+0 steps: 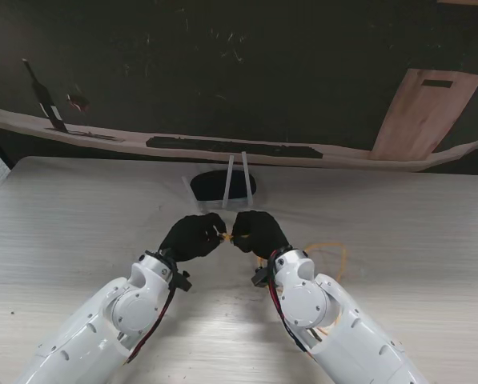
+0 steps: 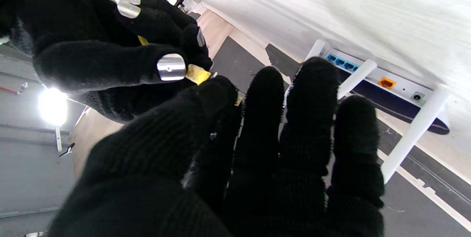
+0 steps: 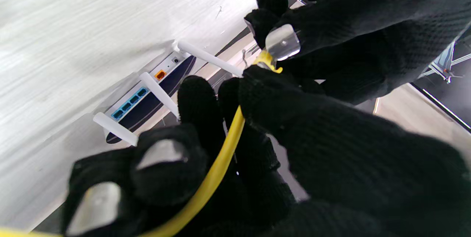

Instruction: Untangle the Ethernet cable and plug it into the router

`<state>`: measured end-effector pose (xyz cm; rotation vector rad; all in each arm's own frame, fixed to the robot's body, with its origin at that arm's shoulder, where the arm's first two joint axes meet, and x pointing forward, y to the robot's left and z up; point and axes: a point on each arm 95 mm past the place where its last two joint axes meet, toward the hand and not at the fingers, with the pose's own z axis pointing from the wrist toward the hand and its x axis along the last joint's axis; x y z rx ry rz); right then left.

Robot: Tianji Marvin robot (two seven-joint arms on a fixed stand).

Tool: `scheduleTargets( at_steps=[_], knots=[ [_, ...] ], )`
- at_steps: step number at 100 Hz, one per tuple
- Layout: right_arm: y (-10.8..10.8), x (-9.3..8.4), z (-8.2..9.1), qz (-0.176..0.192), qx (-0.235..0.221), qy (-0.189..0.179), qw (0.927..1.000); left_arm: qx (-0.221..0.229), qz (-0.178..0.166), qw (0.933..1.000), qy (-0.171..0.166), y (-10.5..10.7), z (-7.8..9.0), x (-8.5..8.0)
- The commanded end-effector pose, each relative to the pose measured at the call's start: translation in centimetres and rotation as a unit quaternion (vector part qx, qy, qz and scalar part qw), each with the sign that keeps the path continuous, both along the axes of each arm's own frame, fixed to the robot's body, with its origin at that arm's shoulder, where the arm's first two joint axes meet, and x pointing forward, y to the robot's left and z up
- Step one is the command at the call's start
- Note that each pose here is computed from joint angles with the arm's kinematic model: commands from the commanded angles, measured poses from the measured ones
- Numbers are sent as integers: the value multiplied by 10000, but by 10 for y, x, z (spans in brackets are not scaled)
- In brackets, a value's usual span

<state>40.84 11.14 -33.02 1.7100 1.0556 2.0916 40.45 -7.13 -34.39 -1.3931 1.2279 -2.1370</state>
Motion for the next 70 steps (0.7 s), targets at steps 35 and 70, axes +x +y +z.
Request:
scheduleTargets(
  at_steps=[35,70],
  knots=[
    [6,-2,-2,306,-180,-126,9993,-87,-125,9998,123,-6,2,-2],
    [9,-2,-4,331,-256,-144,9990,-86,-154,9997,149,-6,2,-2]
  ],
)
